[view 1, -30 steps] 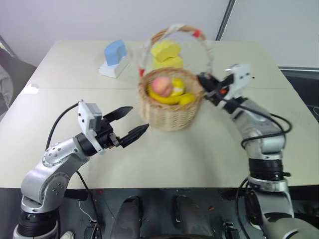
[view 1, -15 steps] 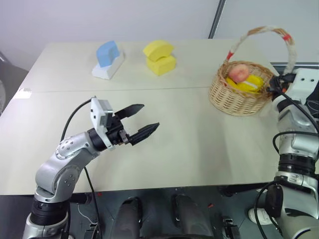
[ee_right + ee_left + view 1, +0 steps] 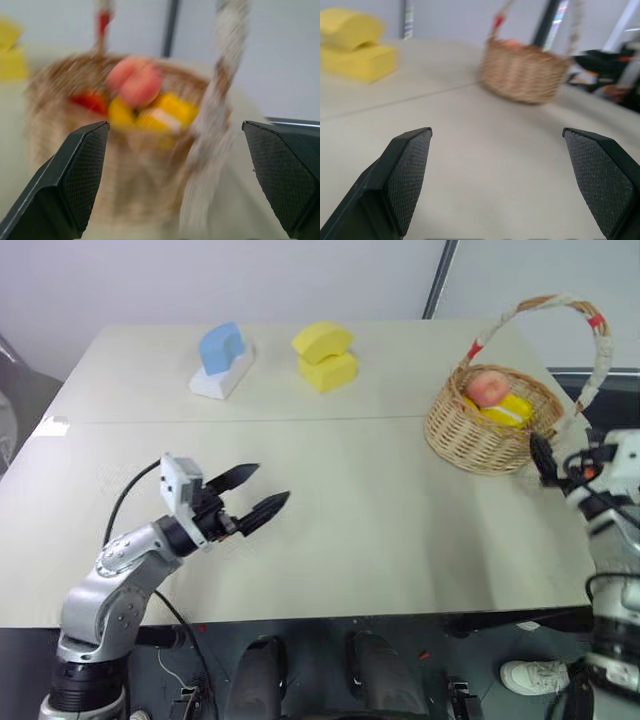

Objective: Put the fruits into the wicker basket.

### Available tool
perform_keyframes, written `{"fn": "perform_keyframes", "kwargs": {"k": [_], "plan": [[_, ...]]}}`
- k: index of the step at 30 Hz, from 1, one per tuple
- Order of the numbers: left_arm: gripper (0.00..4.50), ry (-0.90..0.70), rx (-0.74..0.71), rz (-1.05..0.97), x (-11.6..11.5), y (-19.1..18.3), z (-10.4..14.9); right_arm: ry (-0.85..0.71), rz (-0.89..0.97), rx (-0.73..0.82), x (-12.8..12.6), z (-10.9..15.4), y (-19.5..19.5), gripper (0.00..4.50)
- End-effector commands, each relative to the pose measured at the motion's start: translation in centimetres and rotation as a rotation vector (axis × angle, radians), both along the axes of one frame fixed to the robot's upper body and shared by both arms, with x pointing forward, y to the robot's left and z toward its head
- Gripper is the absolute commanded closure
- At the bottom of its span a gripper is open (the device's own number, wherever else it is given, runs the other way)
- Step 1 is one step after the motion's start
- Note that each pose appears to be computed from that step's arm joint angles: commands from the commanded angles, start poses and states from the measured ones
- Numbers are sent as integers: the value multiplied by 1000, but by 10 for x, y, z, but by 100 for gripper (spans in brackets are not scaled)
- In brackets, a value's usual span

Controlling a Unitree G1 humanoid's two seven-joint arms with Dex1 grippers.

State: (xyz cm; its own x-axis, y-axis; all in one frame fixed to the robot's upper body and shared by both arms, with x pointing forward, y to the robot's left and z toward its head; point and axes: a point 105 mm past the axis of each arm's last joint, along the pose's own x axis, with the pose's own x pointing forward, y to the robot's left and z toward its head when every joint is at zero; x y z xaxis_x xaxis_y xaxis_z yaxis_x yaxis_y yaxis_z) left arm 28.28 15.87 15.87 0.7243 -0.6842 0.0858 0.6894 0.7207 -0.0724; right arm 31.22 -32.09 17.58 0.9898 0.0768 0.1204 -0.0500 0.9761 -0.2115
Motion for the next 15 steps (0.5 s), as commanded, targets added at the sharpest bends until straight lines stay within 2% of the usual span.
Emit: {"fn": "perform_keyframes", "kwargs": {"k": [1, 5, 8, 15], "plan": [[0, -26, 64, 116, 2, 23, -5, -13, 299, -101, -9, 7, 58, 7], [0, 1, 131, 244, 1, 47, -24, 64, 599, -103, -19, -13, 122, 7], [0, 1, 156, 313, -1, 56, -29, 88, 707, -100, -18, -19, 147, 7], [0, 6, 161, 380, -14, 65, -31, 105, 778, -109, -4, -26, 164, 7]]}}
